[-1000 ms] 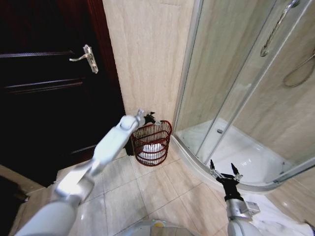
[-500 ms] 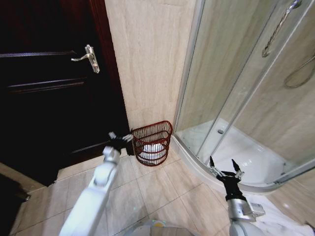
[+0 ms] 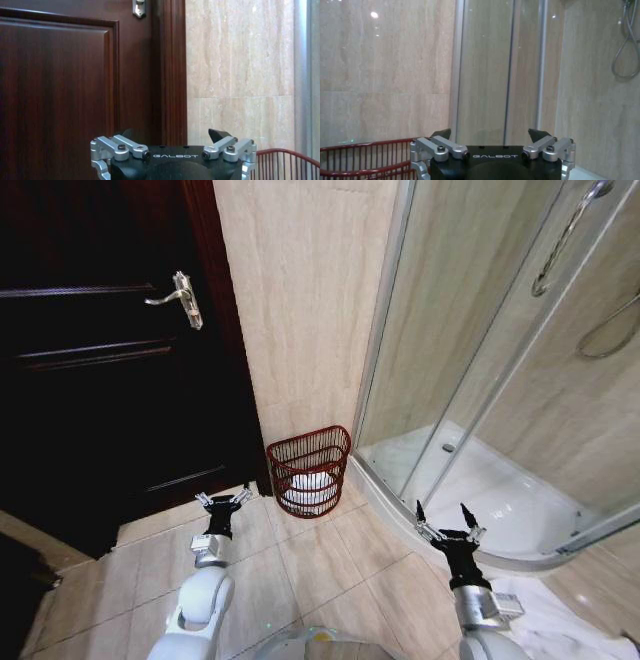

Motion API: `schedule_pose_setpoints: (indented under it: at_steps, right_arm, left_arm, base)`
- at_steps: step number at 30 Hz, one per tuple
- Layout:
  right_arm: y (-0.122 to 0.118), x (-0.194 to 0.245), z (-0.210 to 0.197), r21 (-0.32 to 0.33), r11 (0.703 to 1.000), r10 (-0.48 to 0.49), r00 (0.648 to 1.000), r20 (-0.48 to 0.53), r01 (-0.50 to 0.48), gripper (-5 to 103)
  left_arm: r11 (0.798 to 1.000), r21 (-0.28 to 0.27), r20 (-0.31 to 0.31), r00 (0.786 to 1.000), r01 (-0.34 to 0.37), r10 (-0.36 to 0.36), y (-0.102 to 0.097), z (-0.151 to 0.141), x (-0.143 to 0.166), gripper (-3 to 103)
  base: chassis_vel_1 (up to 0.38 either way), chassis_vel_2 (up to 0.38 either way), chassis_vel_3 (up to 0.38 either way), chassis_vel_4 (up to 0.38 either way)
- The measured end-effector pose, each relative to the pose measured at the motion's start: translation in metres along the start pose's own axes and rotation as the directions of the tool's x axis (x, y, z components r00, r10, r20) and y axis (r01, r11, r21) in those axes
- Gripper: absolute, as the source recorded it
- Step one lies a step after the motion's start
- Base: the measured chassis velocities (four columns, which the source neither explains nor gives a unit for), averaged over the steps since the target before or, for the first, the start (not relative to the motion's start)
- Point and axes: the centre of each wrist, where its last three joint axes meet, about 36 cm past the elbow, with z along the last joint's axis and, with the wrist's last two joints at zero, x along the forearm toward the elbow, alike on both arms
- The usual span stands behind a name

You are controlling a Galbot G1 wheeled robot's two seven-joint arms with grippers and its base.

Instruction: Discard the used towel into the hamper.

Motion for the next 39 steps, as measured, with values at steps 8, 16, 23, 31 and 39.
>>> schedule_pose_setpoints:
  at_steps: [8, 16, 23, 31, 39]
  right_arm:
    - [-0.004, 0.005, -0.005, 0.007, 1.000, -0.006, 1.000, -0.001, 0.006, 100]
    - [-0.007, 0.010, 0.005, 0.010, 1.000, -0.008, 1.000, -0.017, 0.008, 100]
    - [-0.007, 0.011, 0.007, 0.008, 1.000, -0.007, 1.000, -0.018, 0.008, 100]
    - [-0.008, 0.015, 0.010, 0.007, 1.000, 0.012, 1.000, -0.011, -0.012, 100]
    - [-0.008, 0.018, 0.013, 0.007, 1.000, 0.015, 1.000, -0.013, -0.015, 100]
  left_arm:
    - [1.000, -0.022, 0.009, 1.000, 0.003, -0.003, 0.009, -0.004, -0.006, 100]
    - [0.999, -0.045, -0.008, 1.000, 0.017, -0.017, 0.029, -0.004, -0.007, 100]
    - [1.000, -0.026, -0.023, 1.000, -0.008, 0.008, 0.013, 0.000, -0.003, 100]
    - [0.999, -0.039, -0.030, 0.999, -0.026, 0.024, 0.004, 0.003, -0.001, 100]
    - [0.998, -0.050, -0.041, 0.998, -0.038, 0.036, -0.001, 0.006, 0.003, 100]
  base:
    - [0.000, 0.000, 0.000, 0.000]
    - [-0.064, -0.083, 0.063, 0.074]
    - [-0.130, -0.192, 0.129, 0.194]
    - [-0.091, -0.140, 0.084, 0.147]
    - [-0.053, -0.146, 0.032, 0.105]
